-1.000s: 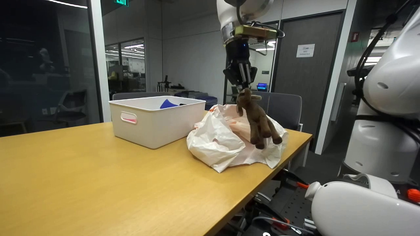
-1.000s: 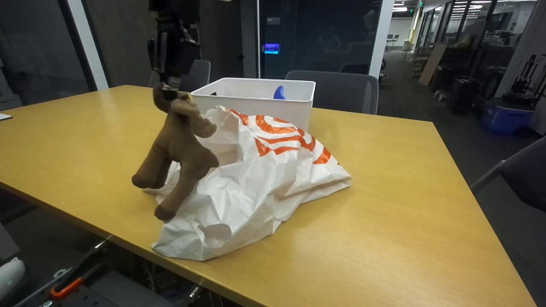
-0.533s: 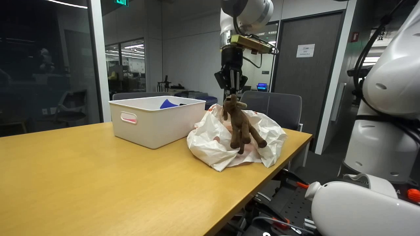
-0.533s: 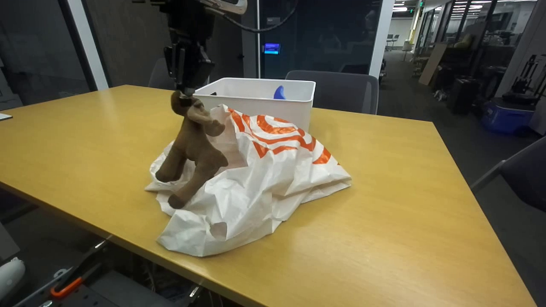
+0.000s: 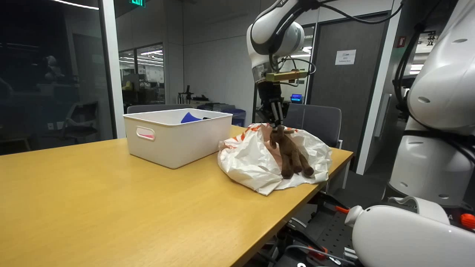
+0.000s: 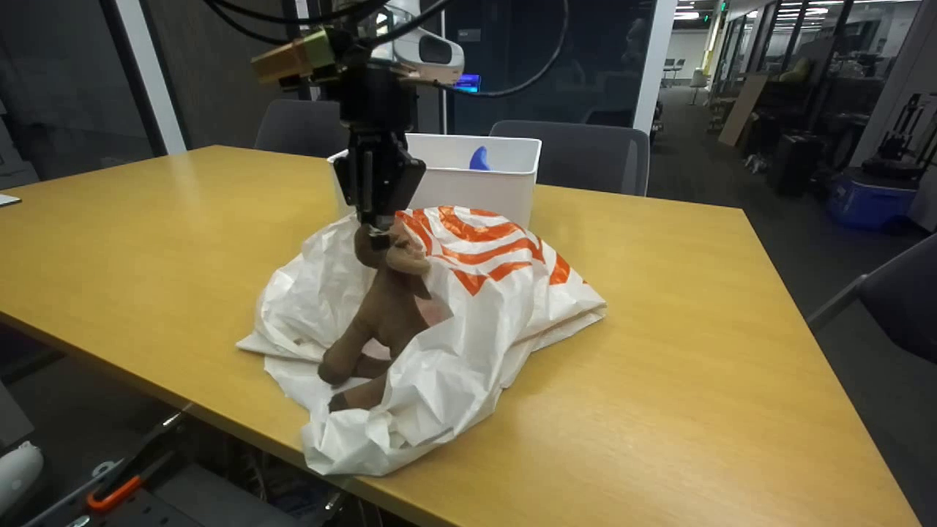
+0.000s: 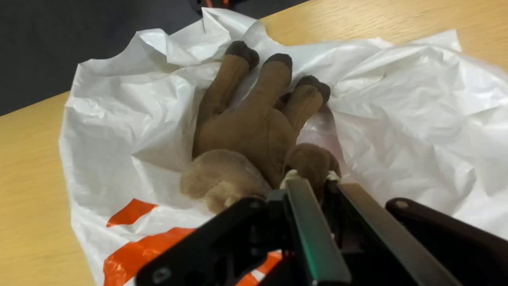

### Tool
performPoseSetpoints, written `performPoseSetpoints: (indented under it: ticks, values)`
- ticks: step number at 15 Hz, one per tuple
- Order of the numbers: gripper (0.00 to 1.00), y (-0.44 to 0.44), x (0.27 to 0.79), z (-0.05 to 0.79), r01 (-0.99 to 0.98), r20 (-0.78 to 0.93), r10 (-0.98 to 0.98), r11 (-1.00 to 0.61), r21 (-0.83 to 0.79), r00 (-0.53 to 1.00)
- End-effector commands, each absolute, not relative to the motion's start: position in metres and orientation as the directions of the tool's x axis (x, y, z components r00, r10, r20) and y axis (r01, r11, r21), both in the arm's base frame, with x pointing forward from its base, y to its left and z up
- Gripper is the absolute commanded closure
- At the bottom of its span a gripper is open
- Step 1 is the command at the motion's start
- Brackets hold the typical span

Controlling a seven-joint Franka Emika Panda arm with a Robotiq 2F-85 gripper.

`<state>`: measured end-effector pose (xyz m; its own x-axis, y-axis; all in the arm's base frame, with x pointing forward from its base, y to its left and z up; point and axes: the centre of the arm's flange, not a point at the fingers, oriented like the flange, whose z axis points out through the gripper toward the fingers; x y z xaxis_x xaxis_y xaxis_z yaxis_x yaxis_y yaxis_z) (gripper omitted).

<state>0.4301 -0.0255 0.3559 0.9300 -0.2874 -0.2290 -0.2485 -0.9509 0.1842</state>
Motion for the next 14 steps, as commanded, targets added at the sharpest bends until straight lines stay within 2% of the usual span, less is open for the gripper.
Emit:
performPoseSetpoints:
  ticks: [1,7,12,14]
  values:
    - [0.97,-0.015,0.442,0.351,-0.139,-0.204,-0.189,-0.962,0.236,0.961]
    - [0.97,-0.003,0.454,0.341,-0.139,-0.44,-0.114,-0.99,-0.025,0.891]
    - [0.96,-0.015,0.47,0.314,-0.232,-0.606,-0.17,-0.972,-0.025,0.777]
    - [0.97,-0.021,0.482,0.302,-0.262,-0.606,-0.207,-0.965,-0.002,0.768]
